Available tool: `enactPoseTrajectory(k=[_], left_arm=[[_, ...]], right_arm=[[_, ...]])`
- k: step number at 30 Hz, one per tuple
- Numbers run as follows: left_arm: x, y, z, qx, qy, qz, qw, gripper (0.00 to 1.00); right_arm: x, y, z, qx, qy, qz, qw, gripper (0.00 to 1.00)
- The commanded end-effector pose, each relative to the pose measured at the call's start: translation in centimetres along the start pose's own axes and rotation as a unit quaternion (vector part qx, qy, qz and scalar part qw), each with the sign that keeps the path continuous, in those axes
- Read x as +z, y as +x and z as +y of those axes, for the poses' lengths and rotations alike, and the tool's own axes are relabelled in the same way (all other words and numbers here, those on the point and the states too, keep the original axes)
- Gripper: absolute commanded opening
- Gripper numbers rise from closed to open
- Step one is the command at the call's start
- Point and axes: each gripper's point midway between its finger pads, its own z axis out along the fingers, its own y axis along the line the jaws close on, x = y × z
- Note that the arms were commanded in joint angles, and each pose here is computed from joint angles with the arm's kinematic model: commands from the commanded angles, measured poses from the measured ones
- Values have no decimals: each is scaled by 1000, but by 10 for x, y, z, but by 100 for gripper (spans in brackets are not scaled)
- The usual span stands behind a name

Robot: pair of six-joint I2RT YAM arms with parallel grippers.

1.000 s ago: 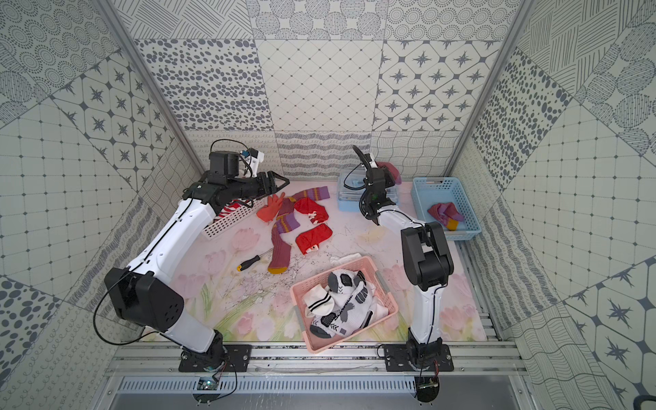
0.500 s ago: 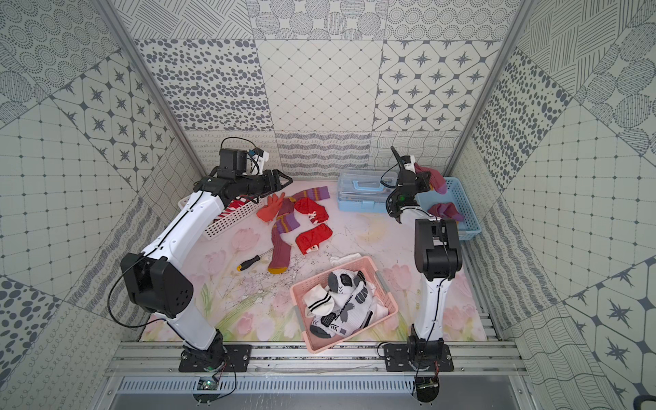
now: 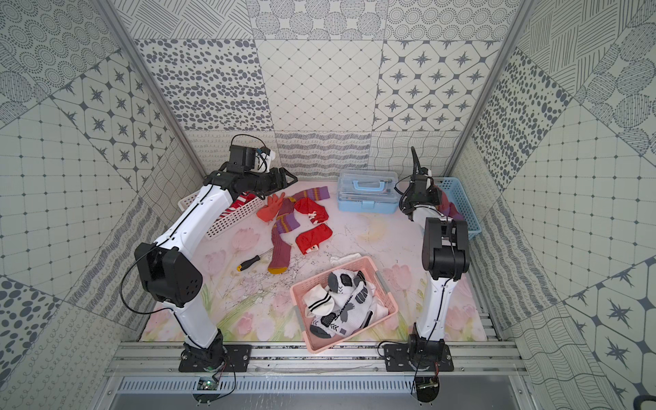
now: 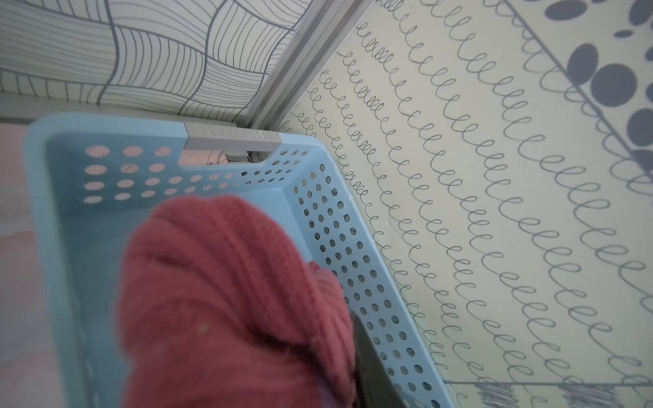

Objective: Sort the socks into the basket by color
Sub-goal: Place the sock in the bin.

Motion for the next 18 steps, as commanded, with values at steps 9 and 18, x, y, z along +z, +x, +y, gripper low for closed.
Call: enactPoseTrajectory(k=[9, 18], left_arm=[[6, 61, 75, -45, -168, 110, 979, 72], [13, 108, 130, -66, -265, 166, 947, 75]], right_arm=[[14, 17, -10, 97, -33, 62, 993, 97], [-29, -14, 16, 153, -148, 6, 977, 98]])
